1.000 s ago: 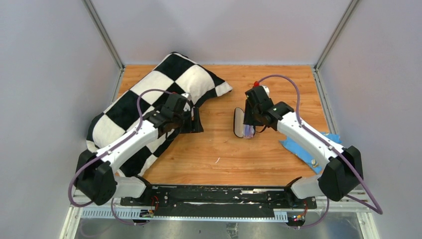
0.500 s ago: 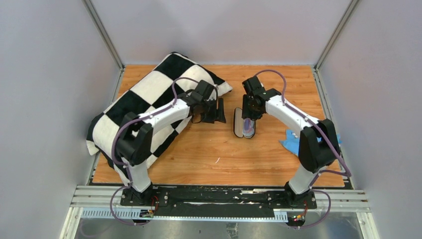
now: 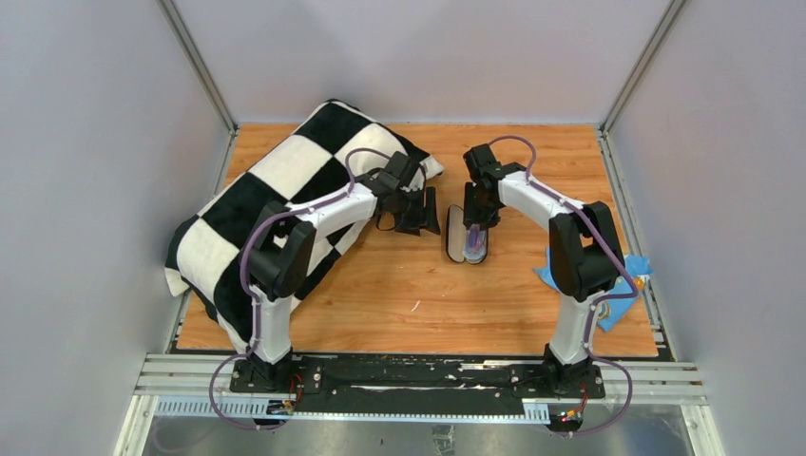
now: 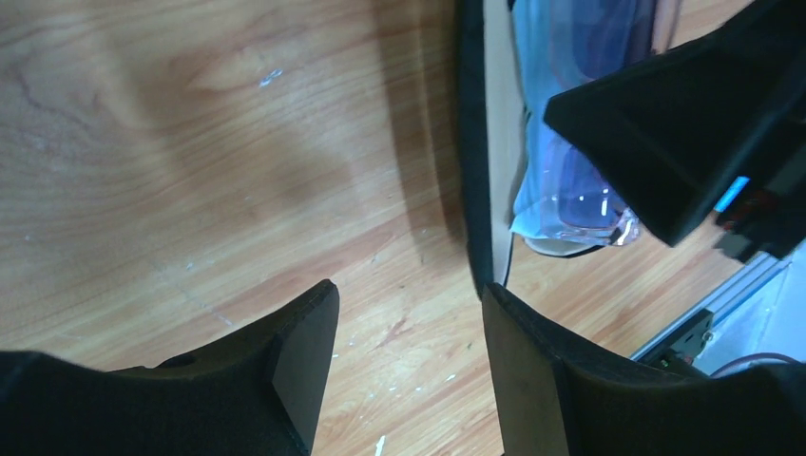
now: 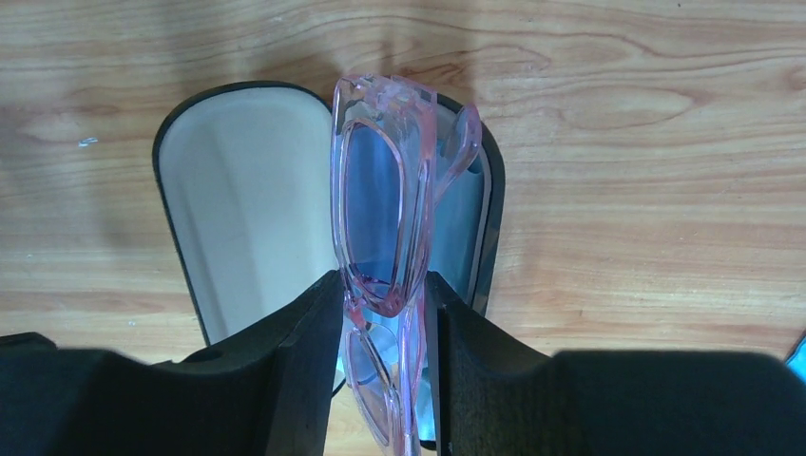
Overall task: Organize the sunglasses
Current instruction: Place the sunglasses in the sunglasses case.
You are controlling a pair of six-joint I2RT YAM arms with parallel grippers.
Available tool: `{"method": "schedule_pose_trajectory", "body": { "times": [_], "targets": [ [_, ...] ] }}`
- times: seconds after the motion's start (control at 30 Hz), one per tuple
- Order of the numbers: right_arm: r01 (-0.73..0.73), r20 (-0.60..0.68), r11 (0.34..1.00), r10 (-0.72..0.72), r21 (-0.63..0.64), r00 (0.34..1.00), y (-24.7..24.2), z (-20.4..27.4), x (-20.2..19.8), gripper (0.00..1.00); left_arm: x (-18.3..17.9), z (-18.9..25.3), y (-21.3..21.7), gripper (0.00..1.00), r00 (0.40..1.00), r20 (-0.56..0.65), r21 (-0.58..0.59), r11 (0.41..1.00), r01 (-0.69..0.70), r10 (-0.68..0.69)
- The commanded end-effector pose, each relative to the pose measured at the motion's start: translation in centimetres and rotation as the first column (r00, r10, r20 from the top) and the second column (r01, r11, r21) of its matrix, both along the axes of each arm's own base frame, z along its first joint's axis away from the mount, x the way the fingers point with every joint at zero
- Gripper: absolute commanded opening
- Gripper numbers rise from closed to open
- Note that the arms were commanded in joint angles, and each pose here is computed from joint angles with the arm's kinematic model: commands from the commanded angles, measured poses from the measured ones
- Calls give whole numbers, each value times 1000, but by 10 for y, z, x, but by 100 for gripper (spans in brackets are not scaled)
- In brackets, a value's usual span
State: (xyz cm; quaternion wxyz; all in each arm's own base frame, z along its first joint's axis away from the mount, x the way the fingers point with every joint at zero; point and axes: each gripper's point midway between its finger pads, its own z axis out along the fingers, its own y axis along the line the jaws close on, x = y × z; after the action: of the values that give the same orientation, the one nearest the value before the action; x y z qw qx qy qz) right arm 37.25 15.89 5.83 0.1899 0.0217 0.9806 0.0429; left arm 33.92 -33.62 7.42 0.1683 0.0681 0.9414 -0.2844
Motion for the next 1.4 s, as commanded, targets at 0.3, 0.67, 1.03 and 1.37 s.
{"method": "schedule_pose_trajectory", "body": {
  "times": [0.3,0.67,1.03,1.37],
  "targets": [
    [-19,-68,999,17,-34,998,-11,-14,-4,41,8,-11,-13,62,999,-19,-15,999,34,-34],
    [-10,-95,1000,7,-22,995,-13,-13,-19,43,10,-21,-13,62,999,-30,0,999,37,-37],
    [37,-70,999,-36,9,997,-10,0,-19,43,6,-38,-20,61,997,-69,-12,999,40,-41],
    [59,-64,996,-55,62,996,0,14,-23,43,1,-33,-30,61,996,-61,-24,998,56,-57]
  ]
}}
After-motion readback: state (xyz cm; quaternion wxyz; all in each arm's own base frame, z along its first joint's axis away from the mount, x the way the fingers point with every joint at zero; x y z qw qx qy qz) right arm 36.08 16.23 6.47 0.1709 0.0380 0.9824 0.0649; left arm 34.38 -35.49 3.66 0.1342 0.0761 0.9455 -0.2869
